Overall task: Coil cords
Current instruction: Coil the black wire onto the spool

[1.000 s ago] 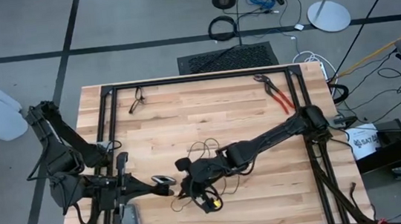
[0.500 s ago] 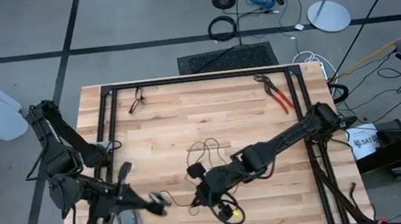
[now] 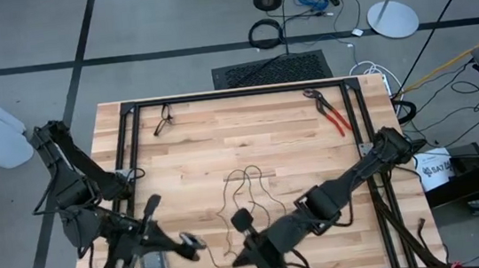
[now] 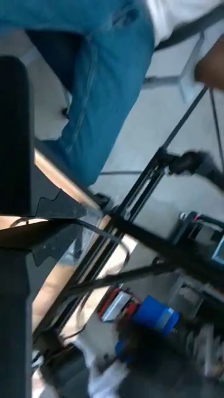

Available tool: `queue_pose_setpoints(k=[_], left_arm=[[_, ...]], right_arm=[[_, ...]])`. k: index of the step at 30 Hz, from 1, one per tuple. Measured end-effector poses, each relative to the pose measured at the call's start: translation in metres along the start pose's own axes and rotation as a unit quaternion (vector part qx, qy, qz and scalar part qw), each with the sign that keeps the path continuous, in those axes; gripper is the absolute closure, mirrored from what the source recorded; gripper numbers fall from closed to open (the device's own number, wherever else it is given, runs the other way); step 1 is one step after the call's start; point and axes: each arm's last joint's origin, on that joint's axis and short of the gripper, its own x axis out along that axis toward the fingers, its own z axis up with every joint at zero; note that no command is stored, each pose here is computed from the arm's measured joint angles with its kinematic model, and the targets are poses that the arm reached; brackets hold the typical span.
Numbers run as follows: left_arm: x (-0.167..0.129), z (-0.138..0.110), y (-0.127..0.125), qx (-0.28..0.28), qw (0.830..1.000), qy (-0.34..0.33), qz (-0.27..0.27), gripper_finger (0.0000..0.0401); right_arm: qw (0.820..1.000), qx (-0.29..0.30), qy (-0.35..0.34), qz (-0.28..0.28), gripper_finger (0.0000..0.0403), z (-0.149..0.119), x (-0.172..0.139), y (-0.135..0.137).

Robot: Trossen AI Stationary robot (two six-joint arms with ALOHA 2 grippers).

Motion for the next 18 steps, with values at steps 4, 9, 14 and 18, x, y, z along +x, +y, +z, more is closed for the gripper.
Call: queue_pose_setpoints(k=[4,9,14,18], left_arm=[[0.004,-0.002,0.009,-0.019,1.0,0.007,0.021,0.0399],[0.008,-0.01,0.014,-0.051,0.998,0.033,0.007,0.0399],[0.017,-0.015,0.013,-0.063,0.996,0.047,-0.032,0.0399],[0.027,-0.017,0.012,-0.067,0.994,0.047,-0.068,0.0399]], right_arm=[[1.0,-0.023,-0.009,0.009,0.0403,0.008,-0.004,0.013],[0.998,-0.056,-0.012,-0.041,0.0403,0.02,-0.011,0.023],[0.994,-0.074,-0.028,-0.072,0.0403,0.029,-0.015,0.025],[0.992,-0.078,-0.05,-0.088,0.0403,0.033,-0.015,0.022]])
